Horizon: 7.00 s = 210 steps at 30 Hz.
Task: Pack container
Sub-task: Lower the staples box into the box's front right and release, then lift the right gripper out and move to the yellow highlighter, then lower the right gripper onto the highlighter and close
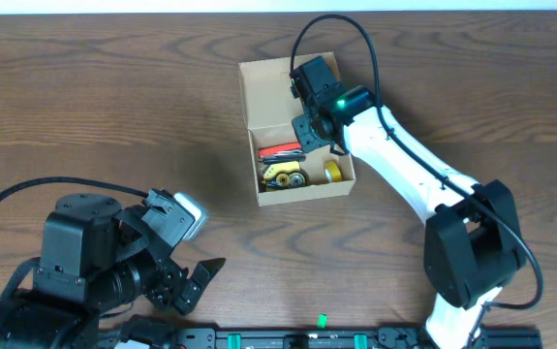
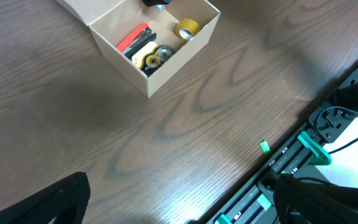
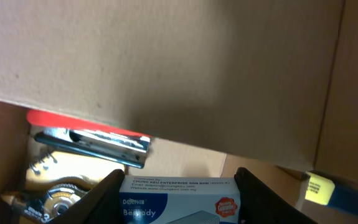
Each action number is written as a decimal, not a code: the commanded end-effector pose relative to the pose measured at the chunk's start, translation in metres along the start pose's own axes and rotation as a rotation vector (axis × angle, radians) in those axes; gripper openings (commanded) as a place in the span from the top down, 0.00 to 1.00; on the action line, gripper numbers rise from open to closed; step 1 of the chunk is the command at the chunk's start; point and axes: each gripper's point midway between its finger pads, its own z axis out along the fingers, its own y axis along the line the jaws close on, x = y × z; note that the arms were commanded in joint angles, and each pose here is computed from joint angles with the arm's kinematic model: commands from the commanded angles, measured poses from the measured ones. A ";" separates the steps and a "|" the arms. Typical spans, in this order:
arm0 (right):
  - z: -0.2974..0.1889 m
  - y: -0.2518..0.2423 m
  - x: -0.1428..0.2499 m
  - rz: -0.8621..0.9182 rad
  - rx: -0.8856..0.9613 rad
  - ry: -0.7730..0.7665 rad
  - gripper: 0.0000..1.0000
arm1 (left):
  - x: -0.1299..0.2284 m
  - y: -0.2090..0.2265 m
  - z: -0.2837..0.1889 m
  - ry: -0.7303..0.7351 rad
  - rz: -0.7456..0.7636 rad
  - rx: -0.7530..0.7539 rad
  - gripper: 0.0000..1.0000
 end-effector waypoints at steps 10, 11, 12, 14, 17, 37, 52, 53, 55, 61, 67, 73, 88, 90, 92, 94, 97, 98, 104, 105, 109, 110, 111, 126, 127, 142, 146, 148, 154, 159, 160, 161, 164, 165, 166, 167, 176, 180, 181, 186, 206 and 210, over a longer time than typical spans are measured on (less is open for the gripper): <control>0.013 0.000 0.002 0.019 0.017 0.010 0.78 | -0.004 -0.003 -0.004 -0.018 0.010 0.009 0.05; 0.014 -0.001 0.002 0.019 0.024 0.011 0.78 | -0.004 -0.003 -0.004 -0.018 0.010 0.009 0.05; 0.014 -0.002 0.002 0.019 0.030 0.009 0.78 | -0.004 -0.003 -0.004 -0.018 0.010 0.009 0.05; 0.014 -0.002 0.002 0.022 0.035 0.008 0.79 | -0.004 -0.003 -0.004 -0.018 0.010 0.009 0.05; 0.014 -0.005 0.002 0.038 0.047 0.007 0.80 | -0.004 -0.003 -0.004 -0.018 0.010 0.009 0.05; 0.014 -0.009 0.005 0.079 0.074 0.017 0.77 | -0.004 -0.003 -0.004 -0.018 0.010 0.009 0.05; 0.014 -0.009 0.005 0.078 0.075 0.017 0.46 | -0.004 -0.003 -0.004 -0.018 0.010 0.009 0.05; 0.014 -0.009 0.005 0.078 0.075 0.017 0.44 | -0.004 -0.003 -0.004 -0.017 0.010 0.009 0.05; 0.014 -0.009 0.005 0.078 0.075 0.018 0.43 | -0.004 -0.003 -0.004 -0.018 0.010 0.009 0.05; 0.014 -0.009 0.005 0.078 0.075 0.017 0.34 | -0.004 -0.003 -0.004 -0.017 0.010 0.009 0.05; 0.014 -0.009 0.005 0.078 0.075 0.018 0.33 | -0.004 -0.003 -0.004 -0.018 0.010 0.009 0.05; 0.014 -0.009 0.005 0.078 0.075 0.018 0.34 | -0.004 -0.003 -0.004 -0.018 0.010 0.009 0.05; -0.069 -0.007 0.009 0.036 -0.022 -0.009 0.41 | -0.004 -0.003 -0.004 -0.018 0.010 0.009 0.05; -0.094 -0.013 0.004 0.053 -0.032 -0.061 0.40 | -0.004 -0.003 -0.004 -0.018 0.010 0.009 0.05; -0.115 -0.022 0.001 0.068 -0.031 -0.106 0.38 | -0.004 -0.003 -0.004 -0.017 0.010 0.009 0.05; -0.134 -0.034 0.001 0.074 -0.024 -0.143 0.38 | -0.004 -0.003 -0.004 -0.018 0.010 0.009 0.05; -0.150 -0.059 0.004 0.115 0.002 -0.165 0.37 | -0.004 -0.003 -0.004 -0.017 0.010 0.009 0.05; -0.152 -0.068 0.006 0.134 0.013 -0.161 0.36 | -0.004 -0.003 -0.004 -0.018 0.011 0.009 0.05; -0.143 -0.116 0.016 0.136 0.055 -0.116 0.28 | -0.004 -0.003 -0.004 -0.018 0.010 0.009 0.05; -0.141 -0.121 0.016 0.093 0.061 -0.112 0.28 | -0.004 -0.003 -0.004 -0.017 0.010 0.009 0.05; -0.124 -0.133 0.021 -0.216 0.073 -0.055 0.21 | -0.004 -0.003 -0.004 -0.018 0.010 0.009 0.05; -0.119 -0.131 0.023 -0.310 0.049 -0.036 0.20 | -0.004 -0.003 -0.004 -0.017 0.010 0.009 0.05; -0.114 -0.128 0.026 -0.379 0.021 -0.025 0.17 | -0.004 -0.003 -0.004 -0.018 0.010 0.009 0.05; 0.012 -0.133 0.052 -0.660 -0.114 0.199 0.02 | -0.004 -0.003 -0.004 -0.017 0.010 0.009 0.05; 0.017 -0.137 0.053 -0.658 -0.104 0.209 0.02 | -0.004 -0.003 -0.004 -0.018 0.010 0.009 0.05; 0.047 -0.154 0.061 -0.625 -0.142 0.210 0.04 | -0.004 -0.003 -0.004 -0.017 0.010 0.009 0.05; 0.047 -0.153 0.060 -0.594 -0.193 0.174 0.04 | -0.004 -0.003 -0.004 -0.018 0.010 0.009 0.05; 0.046 -0.154 0.060 -0.584 -0.204 0.167 0.04 | -0.004 -0.003 -0.004 -0.018 0.010 0.009 0.05; 0.048 -0.157 0.062 -0.581 -0.202 0.164 0.04 | -0.004 -0.003 -0.004 -0.018 0.010 0.009 0.05; 0.054 -0.159 0.057 -0.585 -0.184 0.138 0.04 | -0.004 -0.003 -0.004 -0.018 0.011 0.009 0.05; 0.055 -0.159 0.057 -0.594 -0.185 0.136 0.04 | -0.004 -0.003 -0.004 -0.018 0.010 0.009 0.05; 0.056 -0.158 0.058 -0.608 -0.188 0.136 0.04 | -0.004 -0.003 -0.004 -0.018 0.010 0.009 0.05; 0.059 -0.157 0.061 -0.631 -0.198 0.142 0.04 | -0.004 -0.003 -0.004 -0.018 0.010 0.009 0.05; 0.060 -0.157 0.062 -0.630 -0.200 0.144 0.04 | -0.004 -0.003 -0.004 -0.018 0.010 0.009 0.05; 0.061 -0.157 0.062 -0.630 -0.200 0.145 0.03 | -0.004 -0.003 -0.004 -0.017 0.010 0.009 0.05; 0.061 -0.157 0.063 -0.630 -0.200 0.146 0.03 | -0.004 -0.003 -0.004 -0.017 0.010 0.009 0.05; 0.070 -0.154 0.073 -0.640 -0.206 0.151 0.02 | -0.004 -0.003 -0.004 -0.018 0.010 0.009 0.05; 0.073 -0.155 0.072 -0.642 -0.197 0.138 0.02 | -0.004 -0.003 -0.004 -0.017 0.010 0.009 0.05; 0.075 -0.155 0.072 -0.643 -0.194 0.134 0.02 | -0.004 -0.003 -0.004 -0.017 0.010 0.009 0.05; 0.081 -0.154 0.077 -0.644 -0.191 0.129 0.02 | -0.004 -0.003 -0.004 -0.018 0.010 0.009 0.05; 0.097 -0.142 0.083 -0.616 -0.253 0.113 0.10 | -0.004 -0.003 -0.004 -0.017 0.010 0.009 0.05; 0.096 -0.139 0.082 -0.595 -0.267 0.105 0.16 | -0.004 -0.003 -0.004 -0.017 0.010 0.009 0.05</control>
